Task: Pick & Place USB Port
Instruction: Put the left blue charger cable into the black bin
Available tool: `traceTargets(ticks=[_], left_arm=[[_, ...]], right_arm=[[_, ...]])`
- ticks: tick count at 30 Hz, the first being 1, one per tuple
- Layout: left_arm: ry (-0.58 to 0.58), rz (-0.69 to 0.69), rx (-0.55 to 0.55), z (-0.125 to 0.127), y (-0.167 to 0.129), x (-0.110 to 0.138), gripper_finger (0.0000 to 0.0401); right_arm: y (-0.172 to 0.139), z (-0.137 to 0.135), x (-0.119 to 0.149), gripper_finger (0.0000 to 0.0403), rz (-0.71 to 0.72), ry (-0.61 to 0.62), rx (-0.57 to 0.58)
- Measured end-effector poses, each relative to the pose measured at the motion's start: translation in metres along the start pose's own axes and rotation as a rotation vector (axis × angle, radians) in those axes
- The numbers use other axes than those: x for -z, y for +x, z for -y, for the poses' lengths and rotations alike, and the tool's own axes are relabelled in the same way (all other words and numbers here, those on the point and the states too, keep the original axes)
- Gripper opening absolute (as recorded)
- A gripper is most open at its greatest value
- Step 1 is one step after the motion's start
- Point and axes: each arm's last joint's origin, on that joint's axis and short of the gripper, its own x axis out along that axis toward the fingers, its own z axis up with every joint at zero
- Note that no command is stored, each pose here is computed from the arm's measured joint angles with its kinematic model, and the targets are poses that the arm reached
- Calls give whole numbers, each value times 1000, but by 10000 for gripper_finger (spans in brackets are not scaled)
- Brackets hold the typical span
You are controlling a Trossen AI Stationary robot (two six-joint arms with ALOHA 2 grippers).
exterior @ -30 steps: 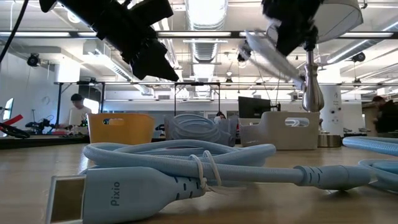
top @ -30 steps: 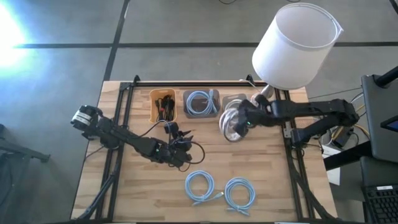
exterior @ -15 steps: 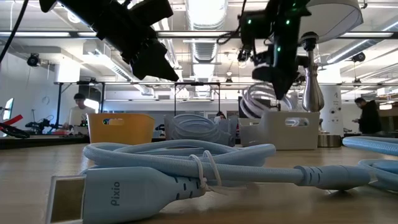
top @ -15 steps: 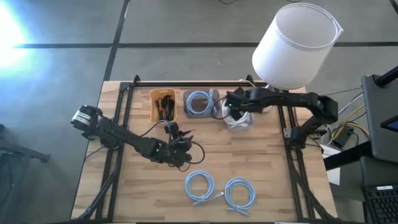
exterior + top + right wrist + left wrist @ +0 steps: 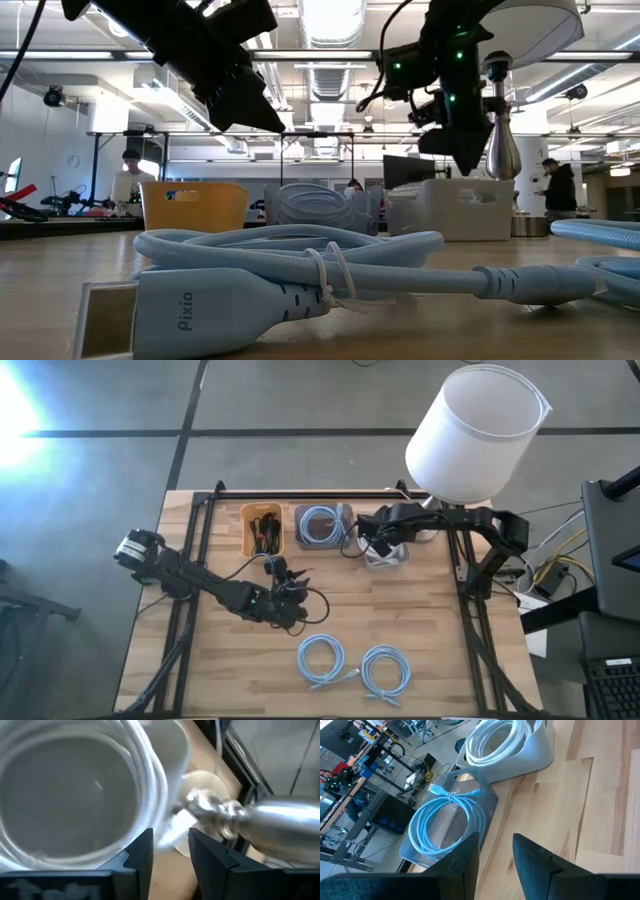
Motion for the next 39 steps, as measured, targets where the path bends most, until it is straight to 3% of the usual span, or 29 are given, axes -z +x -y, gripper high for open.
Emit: traceTargets(ticks=[7,17,20,26,30,33,39], left_arm=[[3,-3,0,0,0,0,122],[-29,-5,12,0,0,1,122],[-42,-17,132,4,0,1,122],[-111,-57,557,15,-4,-1,122],[-209,-77,767,20,-8,-5,122],[-276,-78,846,22,-9,-9,122],[-371,-103,858,23,-12,-10,122]], right_arm=[[-12,17,12,134,-44,52,37],[-53,21,36,117,98,9,-76],[-66,16,45,114,134,9,-146],[-86,-1,60,116,220,-56,-280],[-94,-12,67,113,274,-123,-327],[-98,-19,68,110,311,-144,-361],[-98,-29,66,111,337,-135,-390]])
